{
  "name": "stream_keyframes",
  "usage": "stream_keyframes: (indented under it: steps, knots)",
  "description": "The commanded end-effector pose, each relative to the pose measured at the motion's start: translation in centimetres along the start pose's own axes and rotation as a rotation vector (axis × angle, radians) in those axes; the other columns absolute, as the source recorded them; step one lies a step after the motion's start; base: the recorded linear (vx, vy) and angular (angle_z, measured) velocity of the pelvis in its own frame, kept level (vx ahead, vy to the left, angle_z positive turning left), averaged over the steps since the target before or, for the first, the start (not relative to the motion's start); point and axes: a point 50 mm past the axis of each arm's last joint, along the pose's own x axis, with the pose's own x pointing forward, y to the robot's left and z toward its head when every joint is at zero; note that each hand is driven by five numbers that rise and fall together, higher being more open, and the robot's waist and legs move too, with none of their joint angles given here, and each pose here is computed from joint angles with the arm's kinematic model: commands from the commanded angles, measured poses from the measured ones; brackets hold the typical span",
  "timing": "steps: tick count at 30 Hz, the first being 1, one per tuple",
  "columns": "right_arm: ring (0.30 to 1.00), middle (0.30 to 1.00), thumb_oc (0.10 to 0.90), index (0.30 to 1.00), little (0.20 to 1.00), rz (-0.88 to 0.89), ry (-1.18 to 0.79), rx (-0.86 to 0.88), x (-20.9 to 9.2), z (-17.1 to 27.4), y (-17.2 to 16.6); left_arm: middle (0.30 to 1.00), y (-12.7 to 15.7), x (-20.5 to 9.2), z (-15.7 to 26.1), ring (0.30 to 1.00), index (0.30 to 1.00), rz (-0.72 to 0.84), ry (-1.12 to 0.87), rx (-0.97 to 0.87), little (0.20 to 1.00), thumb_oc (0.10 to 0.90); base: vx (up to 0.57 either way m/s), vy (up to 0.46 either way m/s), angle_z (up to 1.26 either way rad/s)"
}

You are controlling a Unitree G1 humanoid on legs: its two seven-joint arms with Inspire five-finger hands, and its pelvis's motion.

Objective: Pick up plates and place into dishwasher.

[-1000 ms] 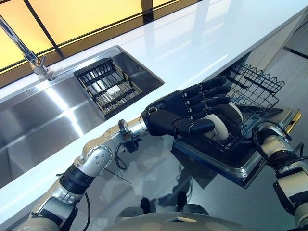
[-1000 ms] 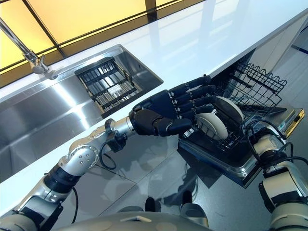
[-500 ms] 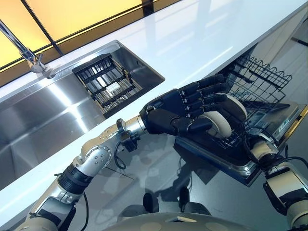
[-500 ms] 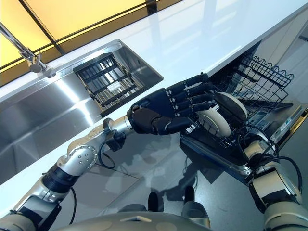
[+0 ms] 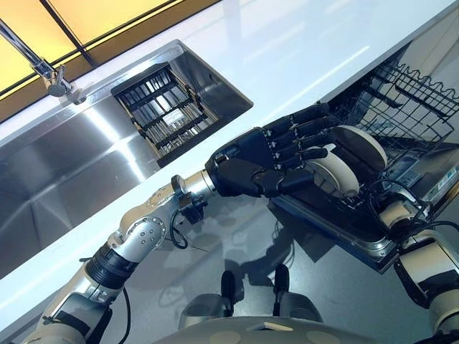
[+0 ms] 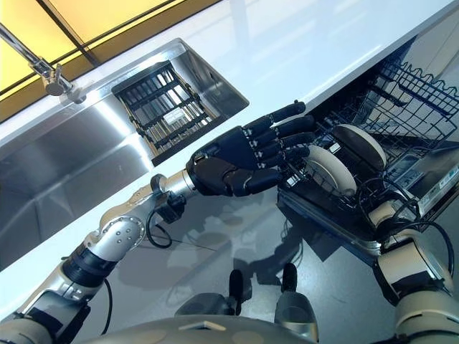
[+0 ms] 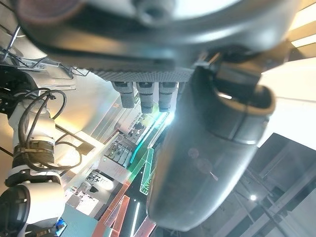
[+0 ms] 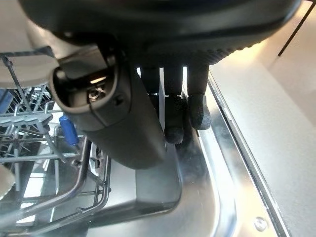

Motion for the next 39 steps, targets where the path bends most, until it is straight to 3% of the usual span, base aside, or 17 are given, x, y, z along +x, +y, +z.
stream_keyframes:
  steps: [1, 21, 30, 39]
  knots:
    - [0.3, 0.3, 0.1, 0.3, 0.2, -0.05, -0.055, -0.017, -0.8, 3.0, -2.8, 0.9, -2.8, 2.3, 3.6, 0.9, 0.9, -0.177, -0.164, 0.12, 0.9, 0.8, 0.0, 0.0, 0.0]
    - [0.3, 0.3, 0.1, 0.3, 0.2, -0.028, -0.23, 0.202, -2.7, 7.9, -4.6, 0.9, -2.1, 2.4, 5.2, 0.9, 0.9, -0.147, -0.208, 0.197, 0.9, 0.8, -0.02, -0.011, 0.04]
    - [0.3, 0.3, 0.1, 0.3, 0.2, -0.153, -0.4, 0.302, -5.2, 11.5, -8.5, 0.9, -1.5, 2.4, 5.4, 0.9, 0.9, -0.144, -0.2, 0.195, 0.9, 0.8, 0.0, -0.001, 0.02]
    - [0.3, 0.3, 0.1, 0.3, 0.2, -0.367, -0.499, 0.179, -8.8, 14.3, -14.0, 0.9, -0.7, 2.0, 5.2, 0.9, 0.9, -0.105, -0.193, 0.153, 0.9, 0.8, -0.01, 0.011, 0.03]
